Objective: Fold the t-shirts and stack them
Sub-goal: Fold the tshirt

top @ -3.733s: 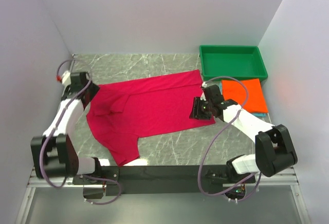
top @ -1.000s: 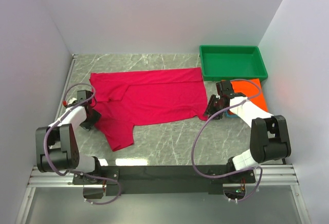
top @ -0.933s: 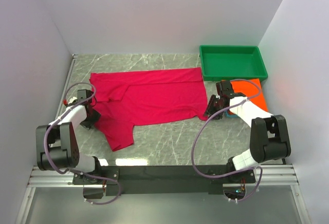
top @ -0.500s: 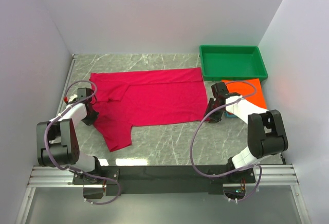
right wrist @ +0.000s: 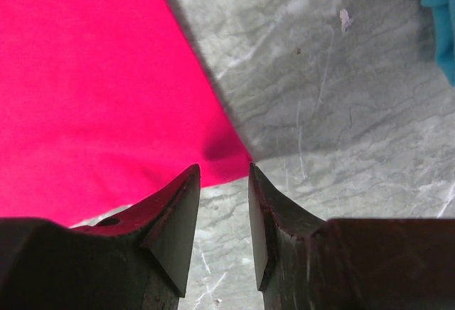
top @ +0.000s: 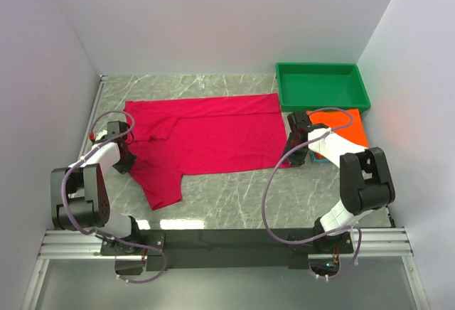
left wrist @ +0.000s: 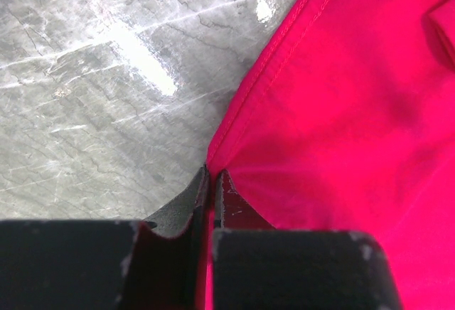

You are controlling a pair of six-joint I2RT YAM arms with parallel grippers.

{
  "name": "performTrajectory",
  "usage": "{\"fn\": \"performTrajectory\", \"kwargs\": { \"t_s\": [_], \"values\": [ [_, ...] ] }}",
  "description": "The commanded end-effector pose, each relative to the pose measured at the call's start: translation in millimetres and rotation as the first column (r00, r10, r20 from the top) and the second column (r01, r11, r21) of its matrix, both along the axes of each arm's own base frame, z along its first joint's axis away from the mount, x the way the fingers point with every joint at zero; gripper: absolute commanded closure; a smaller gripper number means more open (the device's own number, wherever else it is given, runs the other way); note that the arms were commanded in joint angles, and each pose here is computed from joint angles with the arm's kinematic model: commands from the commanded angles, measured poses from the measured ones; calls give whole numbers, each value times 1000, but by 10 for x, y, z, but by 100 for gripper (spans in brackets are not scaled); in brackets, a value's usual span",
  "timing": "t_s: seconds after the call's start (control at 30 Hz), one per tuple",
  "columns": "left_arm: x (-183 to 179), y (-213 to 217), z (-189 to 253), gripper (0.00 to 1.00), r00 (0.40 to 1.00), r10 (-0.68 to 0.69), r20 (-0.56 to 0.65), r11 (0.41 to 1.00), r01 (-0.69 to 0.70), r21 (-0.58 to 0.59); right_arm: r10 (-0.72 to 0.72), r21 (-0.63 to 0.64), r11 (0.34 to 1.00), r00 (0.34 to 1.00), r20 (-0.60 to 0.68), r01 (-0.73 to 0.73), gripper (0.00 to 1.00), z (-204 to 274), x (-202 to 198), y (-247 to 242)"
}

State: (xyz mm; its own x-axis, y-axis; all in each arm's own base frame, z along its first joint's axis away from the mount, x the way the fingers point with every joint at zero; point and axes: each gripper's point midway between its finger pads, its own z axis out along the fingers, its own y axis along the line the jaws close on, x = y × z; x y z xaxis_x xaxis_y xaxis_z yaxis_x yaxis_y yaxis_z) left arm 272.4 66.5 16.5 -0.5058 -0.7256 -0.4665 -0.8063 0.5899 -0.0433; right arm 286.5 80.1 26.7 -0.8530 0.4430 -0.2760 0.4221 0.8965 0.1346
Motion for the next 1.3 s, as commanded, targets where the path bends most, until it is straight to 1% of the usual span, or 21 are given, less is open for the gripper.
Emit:
{"fn": "performTrajectory", "kwargs": {
  "t_s": [0.0, 0.2, 0.27, 0.3, 0.33, 0.4, 0.43, 0.53, 0.67, 0.77, 0.93, 1.13, 1.27],
  "values": [
    [-155, -60, -138, 99, 996, -22, -84, 999, 20, -32, -37, -19, 999, 999, -16, 37, 59, -48, 27, -2],
    [-147, -66, -121, 99, 997, -18, -79, 999, 15, -36, -57, -31, 998, 997, -46, 56, 59, -174, -54, -30],
    [-158, -66, -117, 99, 997, -12, -80, 999, 9, -40, -61, -29, 998, 997, -48, 60, 62, -192, -62, -28],
    [-141, -65, -98, 99, 997, -9, -71, 999, 6, -40, -62, -35, 998, 997, -54, 61, 64, -208, -82, -41],
    [-139, -59, -81, 99, 998, -2, -68, 999, -1, -40, -63, -38, 997, 997, -53, 61, 71, -212, -82, -51],
    [-125, -51, -32, 99, 999, 5, -53, 999, -7, -41, -60, -48, 997, 997, -56, 57, 80, -204, -94, -65],
    [-100, -38, 6, 99, 999, 9, -42, 999, -11, -41, -58, -52, 997, 997, -56, 55, 88, -201, -96, -72],
    [-103, 34, 94, 99, 999, 31, -35, 999, -32, -35, -51, -70, 996, 998, -45, 48, 96, -136, -76, -105],
    [-135, 111, 187, 99, 998, 61, -29, 998, -61, -32, -27, -80, 997, 998, -57, 22, 100, -72, -95, -123],
    [-191, 114, 220, 99, 997, 72, -35, 996, -74, -43, -11, -74, 997, 997, -76, 6, 100, -54, -131, -111],
    [-279, 154, 221, 99, 995, 81, -54, 995, -84, -49, 14, -65, 998, 998, -64, -18, 100, 58, -122, -96],
    [-153, 157, 390, 99, 997, 73, -28, 995, -74, -67, 53, -51, 997, 998, -39, -55, 100, 297, 59, -32],
    [-76, 165, 469, 99, 997, 69, -33, 995, -72, -76, 73, -44, 996, 996, -53, -75, 100, 399, 175, 15]
  ]
}}
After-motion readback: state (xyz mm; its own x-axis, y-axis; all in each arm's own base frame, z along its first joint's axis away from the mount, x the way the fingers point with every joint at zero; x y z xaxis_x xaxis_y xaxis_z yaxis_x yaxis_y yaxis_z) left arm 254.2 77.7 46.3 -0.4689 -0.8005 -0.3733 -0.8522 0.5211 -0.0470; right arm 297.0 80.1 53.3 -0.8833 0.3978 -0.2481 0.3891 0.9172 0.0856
